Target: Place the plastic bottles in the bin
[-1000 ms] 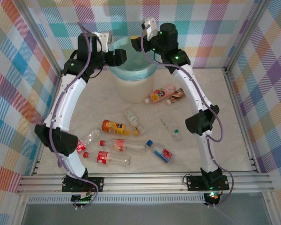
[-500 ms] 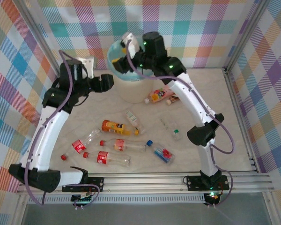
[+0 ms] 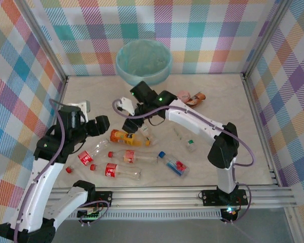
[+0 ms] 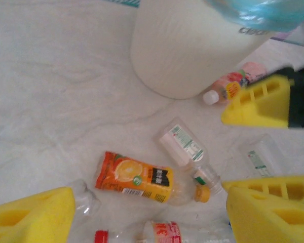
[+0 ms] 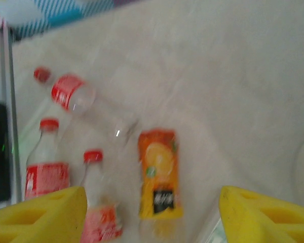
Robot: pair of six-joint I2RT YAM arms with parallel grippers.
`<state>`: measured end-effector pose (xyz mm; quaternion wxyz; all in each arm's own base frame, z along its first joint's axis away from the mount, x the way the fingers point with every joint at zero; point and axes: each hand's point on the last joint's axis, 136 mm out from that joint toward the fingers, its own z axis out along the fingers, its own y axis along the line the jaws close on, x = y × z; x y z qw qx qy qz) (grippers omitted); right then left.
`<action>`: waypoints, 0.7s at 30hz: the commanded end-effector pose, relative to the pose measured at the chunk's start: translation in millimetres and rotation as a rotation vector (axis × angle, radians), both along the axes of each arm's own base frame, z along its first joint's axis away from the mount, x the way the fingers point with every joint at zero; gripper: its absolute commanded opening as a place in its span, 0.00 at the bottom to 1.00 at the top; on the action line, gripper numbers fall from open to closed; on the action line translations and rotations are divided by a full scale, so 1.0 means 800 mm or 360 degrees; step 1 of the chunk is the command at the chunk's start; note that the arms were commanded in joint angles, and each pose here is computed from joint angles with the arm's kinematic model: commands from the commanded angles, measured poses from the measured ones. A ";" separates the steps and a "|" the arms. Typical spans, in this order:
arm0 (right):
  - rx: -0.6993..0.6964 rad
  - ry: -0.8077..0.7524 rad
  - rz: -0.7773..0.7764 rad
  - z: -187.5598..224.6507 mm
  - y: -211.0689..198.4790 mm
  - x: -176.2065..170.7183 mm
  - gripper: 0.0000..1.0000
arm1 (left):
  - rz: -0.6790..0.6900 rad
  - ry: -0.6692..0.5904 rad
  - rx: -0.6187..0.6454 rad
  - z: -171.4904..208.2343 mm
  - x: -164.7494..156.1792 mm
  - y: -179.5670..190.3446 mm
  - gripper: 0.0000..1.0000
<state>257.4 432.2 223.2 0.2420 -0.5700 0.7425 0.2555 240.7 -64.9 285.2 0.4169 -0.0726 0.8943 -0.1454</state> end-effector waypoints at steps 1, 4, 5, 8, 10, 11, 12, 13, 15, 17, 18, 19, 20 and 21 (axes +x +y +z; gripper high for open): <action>0.0026 -0.0022 0.0182 0.000 0.009 -0.042 0.66 | 0.0184 0.0084 -0.0072 -0.030 -0.016 0.018 0.79; -0.0054 0.0037 0.0260 -0.026 0.020 -0.066 0.60 | 0.0311 0.0101 -0.0136 -0.055 -0.028 0.029 0.79; -0.0066 0.0057 0.0281 -0.031 0.025 -0.074 0.59 | 0.0344 0.0111 -0.0150 -0.063 -0.032 0.032 0.79; -0.0103 0.0095 0.0330 -0.050 0.041 -0.092 0.58 | 0.0438 0.0153 -0.0184 -0.085 -0.044 0.041 0.80; -0.0110 0.0111 0.0343 -0.061 0.052 -0.098 0.59 | 0.0511 0.0156 -0.0185 -0.094 -0.052 0.050 0.81; -0.0114 0.0125 0.0354 -0.066 0.056 -0.101 0.59 | 0.0546 0.0148 -0.0181 -0.095 -0.056 0.056 0.81; -0.0113 0.0137 0.0364 -0.072 0.062 -0.103 0.60 | 0.0584 0.0131 -0.0168 -0.095 -0.059 0.062 0.82; -0.0122 0.0145 0.0367 -0.079 0.068 -0.104 0.60 | 0.0623 0.0110 -0.0154 -0.094 -0.063 0.069 0.82; -0.0140 0.0147 0.0363 -0.089 0.078 -0.102 0.60 | 0.0692 0.0065 -0.0121 -0.091 -0.069 0.082 0.82; -0.0153 0.0150 0.0355 -0.098 0.087 -0.097 0.60 | 0.0765 0.0026 -0.0086 -0.087 -0.075 0.096 0.83; -0.0162 0.0156 0.0353 -0.103 0.091 -0.095 0.60 | 0.0793 0.0006 -0.0073 -0.086 -0.078 0.101 0.83; -0.0168 0.0162 0.0353 -0.108 0.095 -0.093 0.60 | 0.0813 -0.0013 -0.0066 -0.084 -0.079 0.105 0.83; -0.0174 0.0165 0.0358 -0.112 0.099 -0.092 0.60 | 0.0824 -0.0026 -0.0063 -0.083 -0.081 0.107 0.83; -0.0187 0.0170 0.0358 -0.118 0.102 -0.090 0.60 | 0.0835 -0.0040 -0.0064 -0.081 -0.081 0.109 0.83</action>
